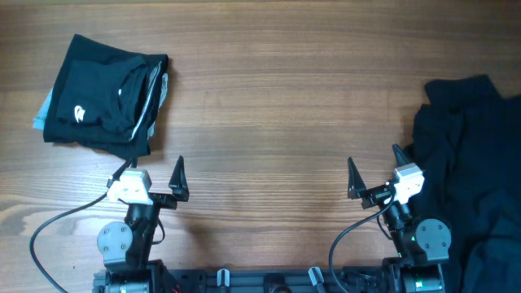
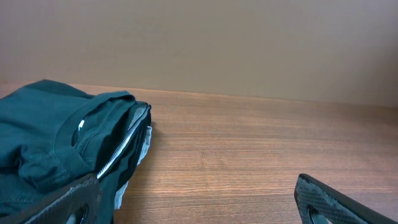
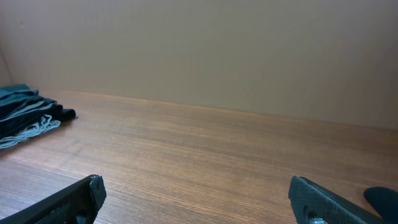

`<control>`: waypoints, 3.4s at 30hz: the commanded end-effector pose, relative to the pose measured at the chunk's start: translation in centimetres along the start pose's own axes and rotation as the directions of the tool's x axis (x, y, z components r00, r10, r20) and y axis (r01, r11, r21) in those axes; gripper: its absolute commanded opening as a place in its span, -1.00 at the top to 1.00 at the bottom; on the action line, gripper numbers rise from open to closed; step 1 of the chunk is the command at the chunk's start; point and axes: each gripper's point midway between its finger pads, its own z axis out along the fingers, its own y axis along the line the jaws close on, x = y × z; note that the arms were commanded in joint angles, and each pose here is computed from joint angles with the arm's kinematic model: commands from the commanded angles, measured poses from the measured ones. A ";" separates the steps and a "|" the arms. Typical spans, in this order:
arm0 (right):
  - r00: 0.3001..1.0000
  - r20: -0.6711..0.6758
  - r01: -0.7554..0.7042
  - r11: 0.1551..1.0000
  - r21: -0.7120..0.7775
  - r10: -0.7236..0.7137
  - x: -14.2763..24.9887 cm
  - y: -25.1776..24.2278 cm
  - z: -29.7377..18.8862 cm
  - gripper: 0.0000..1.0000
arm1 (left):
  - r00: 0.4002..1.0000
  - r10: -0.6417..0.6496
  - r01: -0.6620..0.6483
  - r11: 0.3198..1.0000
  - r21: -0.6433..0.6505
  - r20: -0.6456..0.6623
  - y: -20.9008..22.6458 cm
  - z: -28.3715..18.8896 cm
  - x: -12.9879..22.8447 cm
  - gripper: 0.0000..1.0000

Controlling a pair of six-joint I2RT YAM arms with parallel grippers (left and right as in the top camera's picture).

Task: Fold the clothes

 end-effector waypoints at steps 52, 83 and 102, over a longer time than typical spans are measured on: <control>0.553 -0.633 -0.301 0.838 0.455 0.542 -3.6 -9.8 12.5 -0.99 | 0.836 -0.155 0.248 0.962 0.110 -0.527 -4.7 3.8 -9.5 -1.00; 0.098 -0.556 -0.213 0.563 0.798 0.825 15.9 -18.5 9.4 0.31 | 0.785 -0.190 0.285 0.956 0.071 -0.589 -4.2 4.8 -7.6 -1.00; 0.561 -0.523 -0.357 0.758 0.547 0.642 -2.3 -18.9 13.2 0.91 | 0.781 -0.192 0.287 0.955 0.068 -0.594 -4.1 5.0 -7.4 -1.00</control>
